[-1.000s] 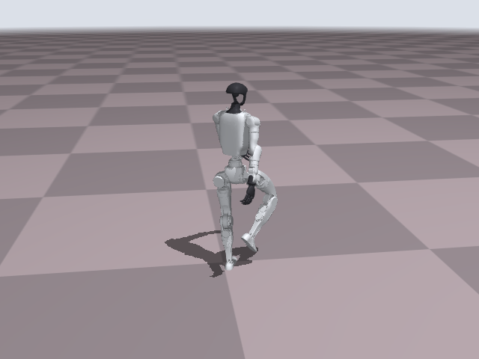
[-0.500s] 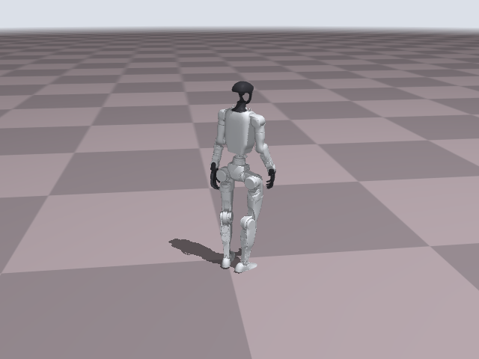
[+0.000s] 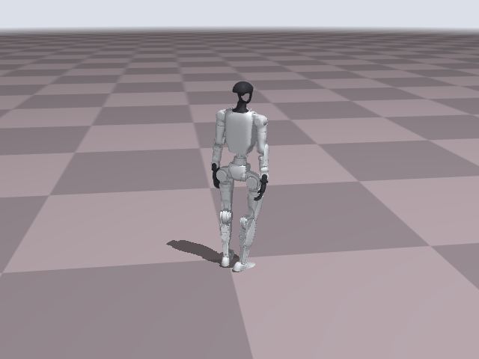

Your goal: In place motions

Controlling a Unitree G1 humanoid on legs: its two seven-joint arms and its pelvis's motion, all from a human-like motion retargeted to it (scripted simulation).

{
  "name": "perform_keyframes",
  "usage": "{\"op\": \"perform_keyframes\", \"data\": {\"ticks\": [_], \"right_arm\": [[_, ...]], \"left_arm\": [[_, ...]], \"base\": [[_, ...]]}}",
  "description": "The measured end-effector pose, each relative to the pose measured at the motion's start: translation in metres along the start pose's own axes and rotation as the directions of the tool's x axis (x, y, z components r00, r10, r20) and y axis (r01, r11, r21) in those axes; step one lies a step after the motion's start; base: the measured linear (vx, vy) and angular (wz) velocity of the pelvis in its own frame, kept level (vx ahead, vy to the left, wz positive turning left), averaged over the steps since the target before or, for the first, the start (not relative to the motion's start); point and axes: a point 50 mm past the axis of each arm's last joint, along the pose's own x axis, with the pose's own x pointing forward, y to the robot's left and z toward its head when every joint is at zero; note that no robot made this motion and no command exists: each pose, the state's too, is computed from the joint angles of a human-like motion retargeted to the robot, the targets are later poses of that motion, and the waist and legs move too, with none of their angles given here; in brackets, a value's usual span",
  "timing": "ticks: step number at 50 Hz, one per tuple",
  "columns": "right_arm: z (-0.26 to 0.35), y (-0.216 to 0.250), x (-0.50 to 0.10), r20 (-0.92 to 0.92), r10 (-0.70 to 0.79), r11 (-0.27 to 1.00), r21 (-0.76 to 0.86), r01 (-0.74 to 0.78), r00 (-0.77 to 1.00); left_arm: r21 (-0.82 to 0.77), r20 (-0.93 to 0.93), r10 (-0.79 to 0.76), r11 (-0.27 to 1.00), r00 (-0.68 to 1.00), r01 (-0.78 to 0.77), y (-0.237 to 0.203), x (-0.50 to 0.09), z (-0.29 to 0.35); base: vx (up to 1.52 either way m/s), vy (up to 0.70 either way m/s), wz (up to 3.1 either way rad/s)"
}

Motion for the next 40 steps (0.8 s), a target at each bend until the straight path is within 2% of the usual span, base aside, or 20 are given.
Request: {"op": "perform_keyframes", "data": {"ticks": [5, 13, 20, 40], "right_arm": [[0.008, -0.018, -0.004, 0.027, -0.046, 0.998, -0.038, 0.047, 0.999], [0.035, -0.034, -0.011, 0.133, -0.097, 0.993, 0.085, 0.086, 0.986], [0.051, -0.034, -0.014, 0.187, -0.096, 0.995, 0.055, 0.087, 0.978], [0.034, -0.01, -0.005, 0.084, 0.008, 0.998, -0.057, -0.003, 0.996]], "left_arm": [[-0.015, -0.046, 0.013, 1.0, 0.999, -0.014, 0.003, -0.001, -0.011], [-0.016, -0.073, 0.013, 1.0, 0.997, -0.015, 0.001, -0.001, -0.015], [-0.001, -0.04, 0.001, 1.0, 0.999, -0.001, -0.003, 0.0, -0.003], [0.032, -0.049, -0.023, 0.999, 0.999, 0.025, -0.014, 0.002, 0.0]], "base": [[-0.04, 0.03, -0.24], [-0.01, 0.01, -0.08], [0.0, 0.0, 0.0], [0.0, 0.0, 0.0]]}}
